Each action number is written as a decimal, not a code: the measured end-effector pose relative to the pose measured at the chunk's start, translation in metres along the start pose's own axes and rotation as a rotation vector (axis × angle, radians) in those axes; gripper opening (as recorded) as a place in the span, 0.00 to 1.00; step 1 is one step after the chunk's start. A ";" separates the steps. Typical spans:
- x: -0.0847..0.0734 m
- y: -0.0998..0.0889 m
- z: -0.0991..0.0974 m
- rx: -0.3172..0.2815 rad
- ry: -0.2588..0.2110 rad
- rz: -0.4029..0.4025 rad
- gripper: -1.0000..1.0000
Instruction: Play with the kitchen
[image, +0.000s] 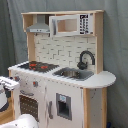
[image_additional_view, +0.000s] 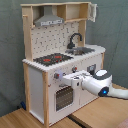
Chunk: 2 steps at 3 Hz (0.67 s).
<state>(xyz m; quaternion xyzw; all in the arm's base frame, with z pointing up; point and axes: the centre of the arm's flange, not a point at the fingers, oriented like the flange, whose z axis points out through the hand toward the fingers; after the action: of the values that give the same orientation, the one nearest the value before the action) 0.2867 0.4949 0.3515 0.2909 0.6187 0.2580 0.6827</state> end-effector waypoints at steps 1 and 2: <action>-0.029 0.011 -0.009 -0.012 -0.021 0.099 1.00; -0.056 0.012 -0.023 -0.015 -0.035 0.151 1.00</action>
<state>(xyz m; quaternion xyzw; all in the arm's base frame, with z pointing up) 0.2583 0.4651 0.3969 0.3360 0.5809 0.3083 0.6742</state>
